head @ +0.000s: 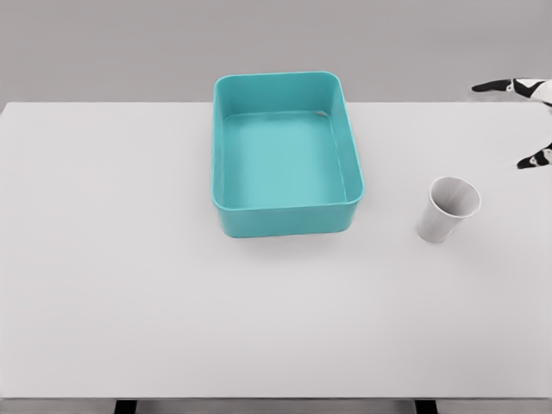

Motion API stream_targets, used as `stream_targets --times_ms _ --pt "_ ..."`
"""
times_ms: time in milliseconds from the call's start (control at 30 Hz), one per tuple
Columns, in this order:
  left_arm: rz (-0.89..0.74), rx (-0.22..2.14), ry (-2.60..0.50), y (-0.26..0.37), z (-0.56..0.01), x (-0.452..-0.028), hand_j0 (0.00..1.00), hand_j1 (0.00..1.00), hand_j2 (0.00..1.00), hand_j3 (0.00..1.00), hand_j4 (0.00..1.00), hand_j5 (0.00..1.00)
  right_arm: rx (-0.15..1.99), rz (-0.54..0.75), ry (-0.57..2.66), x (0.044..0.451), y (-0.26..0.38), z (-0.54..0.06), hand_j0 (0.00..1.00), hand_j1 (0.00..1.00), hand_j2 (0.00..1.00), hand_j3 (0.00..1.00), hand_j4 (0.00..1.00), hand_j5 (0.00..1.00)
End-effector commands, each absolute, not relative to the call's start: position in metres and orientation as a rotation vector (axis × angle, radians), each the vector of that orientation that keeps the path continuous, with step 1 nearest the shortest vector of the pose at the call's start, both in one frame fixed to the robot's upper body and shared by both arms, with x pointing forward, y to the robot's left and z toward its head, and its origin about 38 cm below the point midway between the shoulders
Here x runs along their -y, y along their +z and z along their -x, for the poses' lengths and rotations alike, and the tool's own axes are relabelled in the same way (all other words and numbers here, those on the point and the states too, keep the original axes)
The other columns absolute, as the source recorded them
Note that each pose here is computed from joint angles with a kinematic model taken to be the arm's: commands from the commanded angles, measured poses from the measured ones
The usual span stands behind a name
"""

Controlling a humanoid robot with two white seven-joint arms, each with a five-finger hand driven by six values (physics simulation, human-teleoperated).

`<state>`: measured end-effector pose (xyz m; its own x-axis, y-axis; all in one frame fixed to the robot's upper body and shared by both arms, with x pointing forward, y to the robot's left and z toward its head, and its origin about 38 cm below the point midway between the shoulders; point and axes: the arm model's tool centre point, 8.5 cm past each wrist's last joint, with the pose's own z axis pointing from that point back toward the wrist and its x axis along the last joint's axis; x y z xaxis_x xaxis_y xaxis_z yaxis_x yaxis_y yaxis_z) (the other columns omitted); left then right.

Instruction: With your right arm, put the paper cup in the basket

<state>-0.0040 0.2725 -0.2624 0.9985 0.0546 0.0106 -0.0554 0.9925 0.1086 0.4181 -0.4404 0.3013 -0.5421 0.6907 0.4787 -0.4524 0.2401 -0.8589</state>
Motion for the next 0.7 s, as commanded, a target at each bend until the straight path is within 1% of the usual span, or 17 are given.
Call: stream_targets --times_ms 0,33,133,300,467,667 --pt "-0.108 0.008 0.055 -0.262 0.004 -0.273 1.0 1.0 1.0 1.0 1.0 1.0 1.645 0.196 1.281 0.48 0.302 -0.418 1.0 1.0 1.0 1.0 1.0 1.0" --pt "-0.11 0.007 0.055 -0.262 0.004 -0.273 1.0 1.0 1.0 1.0 1.0 1.0 1.655 0.164 1.239 0.481 0.294 -0.418 1.0 1.0 1.0 1.0 1.0 1.0" --pt "-0.11 0.007 0.055 -0.262 0.004 -0.273 1.0 1.0 1.0 1.0 1.0 1.0 1.654 0.068 1.201 0.463 0.263 -0.423 1.0 1.0 1.0 1.0 1.0 1.0" --pt "-0.108 0.008 0.055 -0.262 0.004 -0.273 1.0 1.0 1.0 1.0 1.0 1.0 1.642 -0.045 1.121 0.45 0.226 -0.416 1.0 1.0 1.0 1.0 1.0 1.0" --pt "-0.11 0.007 0.055 -0.262 0.004 -0.273 1.0 1.0 1.0 1.0 1.0 1.0 1.62 -0.074 1.118 0.447 0.213 -0.41 1.0 1.0 1.0 1.0 1.0 1.0" --pt "-0.11 0.007 0.055 -0.262 0.004 -0.273 1.0 1.0 1.0 1.0 1.0 1.0 1.591 -0.137 1.144 0.43 0.196 -0.405 1.0 1.0 1.0 1.0 1.0 1.0"
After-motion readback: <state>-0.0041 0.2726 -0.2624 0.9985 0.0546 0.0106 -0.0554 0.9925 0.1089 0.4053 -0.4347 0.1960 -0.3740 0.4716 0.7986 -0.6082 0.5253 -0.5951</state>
